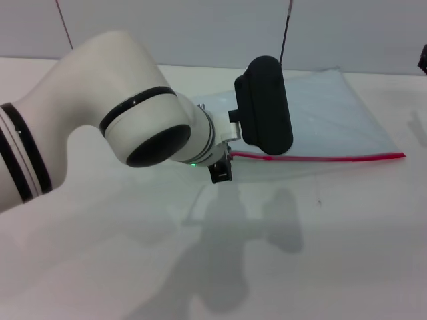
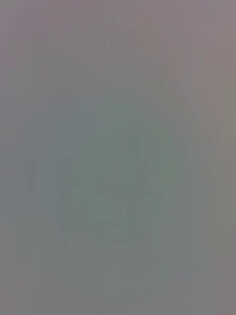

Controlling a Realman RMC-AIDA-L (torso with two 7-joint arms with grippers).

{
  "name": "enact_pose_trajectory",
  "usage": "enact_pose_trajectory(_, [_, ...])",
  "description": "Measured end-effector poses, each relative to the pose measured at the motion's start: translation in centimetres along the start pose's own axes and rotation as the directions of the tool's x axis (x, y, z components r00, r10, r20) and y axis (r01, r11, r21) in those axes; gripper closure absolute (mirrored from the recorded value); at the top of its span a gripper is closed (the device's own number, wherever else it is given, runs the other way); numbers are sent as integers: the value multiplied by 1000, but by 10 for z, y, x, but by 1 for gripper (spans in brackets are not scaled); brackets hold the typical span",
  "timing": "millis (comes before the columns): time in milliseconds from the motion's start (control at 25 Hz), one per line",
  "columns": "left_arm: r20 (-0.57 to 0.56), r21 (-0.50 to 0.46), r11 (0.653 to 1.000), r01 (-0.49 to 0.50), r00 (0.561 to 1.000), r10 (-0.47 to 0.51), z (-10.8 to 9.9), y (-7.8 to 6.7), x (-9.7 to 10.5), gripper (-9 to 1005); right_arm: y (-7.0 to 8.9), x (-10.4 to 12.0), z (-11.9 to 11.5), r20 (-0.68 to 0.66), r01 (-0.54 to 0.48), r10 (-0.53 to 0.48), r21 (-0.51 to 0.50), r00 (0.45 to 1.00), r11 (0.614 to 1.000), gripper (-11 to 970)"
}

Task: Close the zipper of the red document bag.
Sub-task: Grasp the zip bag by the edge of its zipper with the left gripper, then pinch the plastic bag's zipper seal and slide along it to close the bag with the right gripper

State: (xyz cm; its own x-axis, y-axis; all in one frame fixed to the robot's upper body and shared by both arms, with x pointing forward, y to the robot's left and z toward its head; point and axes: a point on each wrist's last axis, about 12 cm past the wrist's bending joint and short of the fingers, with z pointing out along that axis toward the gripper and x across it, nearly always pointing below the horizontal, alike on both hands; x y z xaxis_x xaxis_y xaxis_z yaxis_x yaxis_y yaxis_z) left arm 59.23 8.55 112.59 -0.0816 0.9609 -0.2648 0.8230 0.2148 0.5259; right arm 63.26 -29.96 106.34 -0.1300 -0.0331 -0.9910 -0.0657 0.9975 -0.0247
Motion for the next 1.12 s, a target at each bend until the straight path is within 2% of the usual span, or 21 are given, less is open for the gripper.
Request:
enact_pose_trajectory(280, [61, -20, 999, 47, 997, -46, -12, 5, -9, 932, 0, 0, 0, 2, -4, 4, -1, 1000, 1000, 81])
enact_pose_trajectory(800, [108, -35, 991, 126, 987, -121, -26, 17, -11, 940, 4, -8, 2, 44, -18, 19, -23, 999, 1000, 82])
enact_pose_trajectory(920, [123, -40, 988, 151, 982, -145, -30, 20, -7, 940, 7, -13, 2, 63, -41, 44, -51, 997, 998, 82])
enact_pose_trajectory(1120, [167, -58, 982, 178, 972, -166, -40, 26, -6, 940, 13, -25, 1, 94, -92, 107, -154, 990, 984, 82])
